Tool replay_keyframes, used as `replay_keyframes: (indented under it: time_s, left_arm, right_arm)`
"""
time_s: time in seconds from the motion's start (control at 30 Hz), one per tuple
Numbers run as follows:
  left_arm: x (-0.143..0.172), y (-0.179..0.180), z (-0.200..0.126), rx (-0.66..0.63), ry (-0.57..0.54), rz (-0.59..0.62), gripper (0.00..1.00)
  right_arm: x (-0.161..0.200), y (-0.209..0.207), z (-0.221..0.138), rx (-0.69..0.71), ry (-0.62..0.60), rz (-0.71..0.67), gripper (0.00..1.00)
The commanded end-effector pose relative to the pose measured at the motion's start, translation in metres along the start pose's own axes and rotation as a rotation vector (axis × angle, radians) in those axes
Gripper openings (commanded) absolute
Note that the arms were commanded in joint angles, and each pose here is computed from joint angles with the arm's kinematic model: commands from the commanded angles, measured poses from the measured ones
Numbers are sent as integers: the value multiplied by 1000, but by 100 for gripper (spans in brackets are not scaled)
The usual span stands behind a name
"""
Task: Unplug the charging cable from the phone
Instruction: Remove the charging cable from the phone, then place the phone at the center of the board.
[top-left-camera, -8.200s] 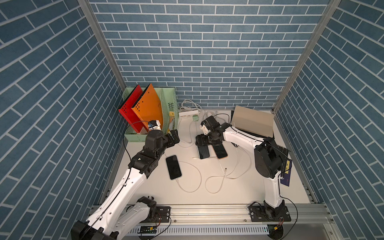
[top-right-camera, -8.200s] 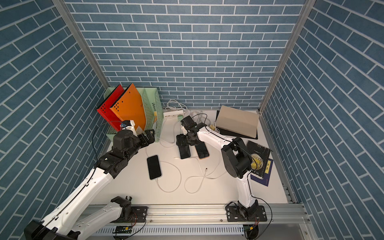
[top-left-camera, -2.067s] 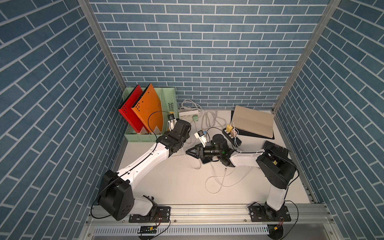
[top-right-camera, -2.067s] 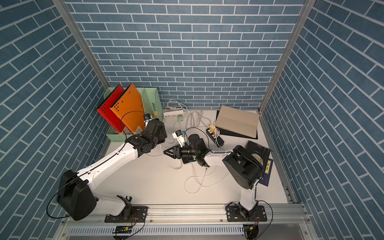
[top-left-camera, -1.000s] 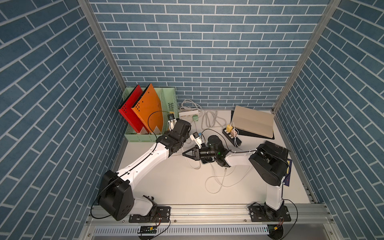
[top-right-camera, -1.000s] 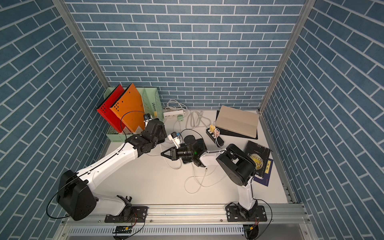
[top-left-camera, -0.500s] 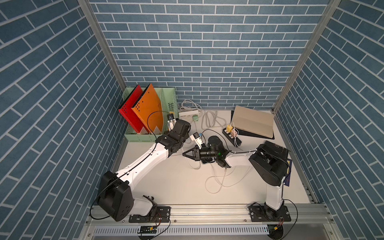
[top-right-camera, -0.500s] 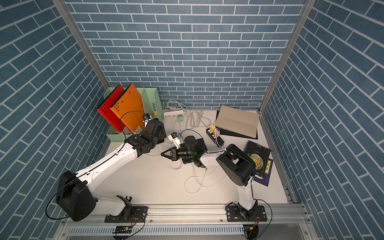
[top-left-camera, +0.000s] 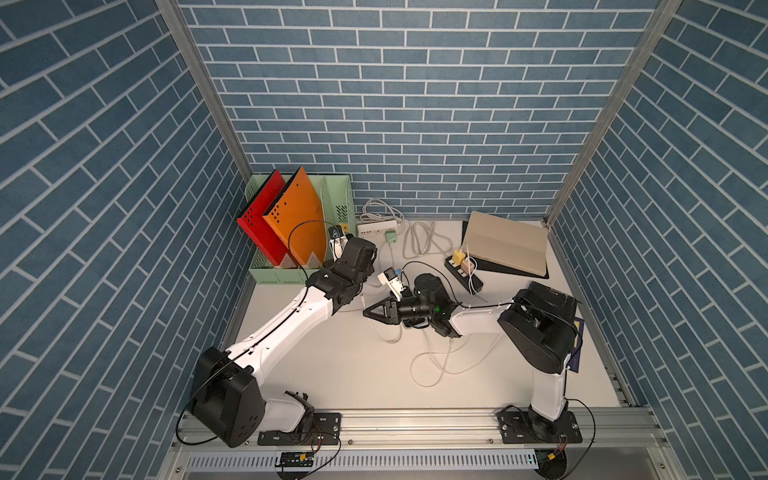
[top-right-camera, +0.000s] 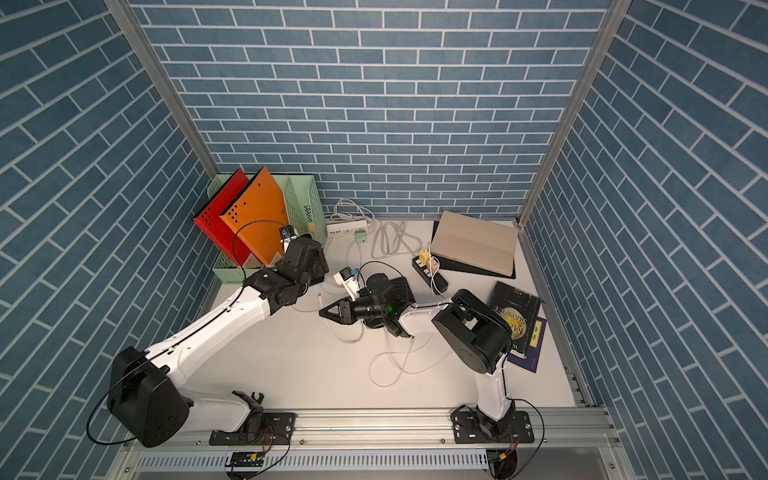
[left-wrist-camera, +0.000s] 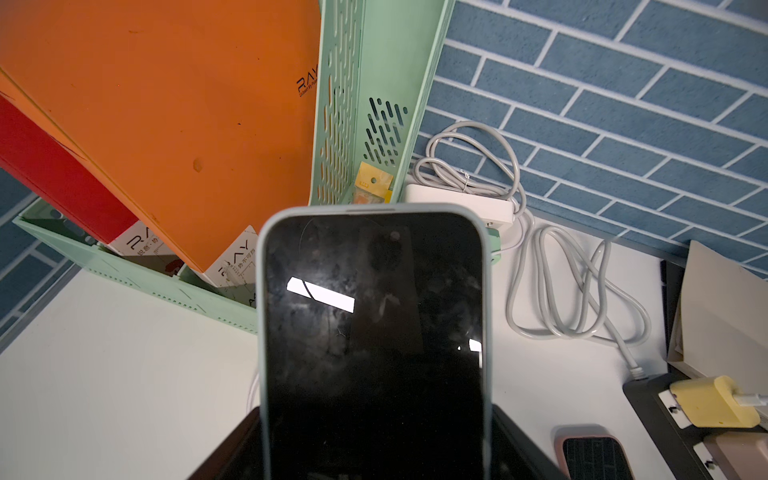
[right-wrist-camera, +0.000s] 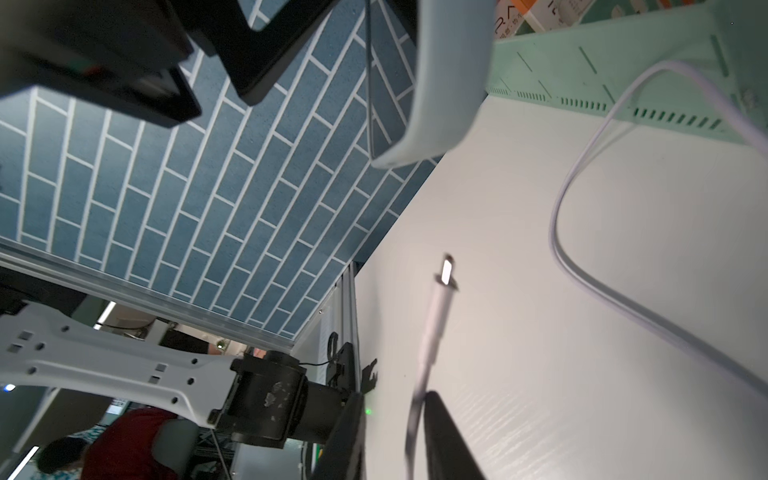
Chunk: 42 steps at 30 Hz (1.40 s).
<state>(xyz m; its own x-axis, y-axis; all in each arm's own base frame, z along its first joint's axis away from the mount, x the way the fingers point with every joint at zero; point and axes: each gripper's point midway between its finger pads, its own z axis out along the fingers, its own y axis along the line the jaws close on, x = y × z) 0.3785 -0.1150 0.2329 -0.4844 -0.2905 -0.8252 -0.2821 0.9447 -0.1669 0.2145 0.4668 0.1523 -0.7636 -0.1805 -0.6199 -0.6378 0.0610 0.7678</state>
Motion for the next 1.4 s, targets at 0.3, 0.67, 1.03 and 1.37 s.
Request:
replay_keyframes:
  time_s: [0.3,0.67,1.03,1.37]
  left_arm:
    - [-16,2,-12,21,-33,-23,9]
    - [16,2,-12,73,82,0,9]
    - [95,10,0,80,293,-6,8]
    - [156,21,7,25,417,34,8]
  right_arm:
    - [-33,7,-21,92,-58,-76,99]
    - [-59,-31,-72,429,-54,-108,99]
    - [-95,-82,-149,773,-116,-22,99]
    - [-111,-101,-191,883,-178,12,99]
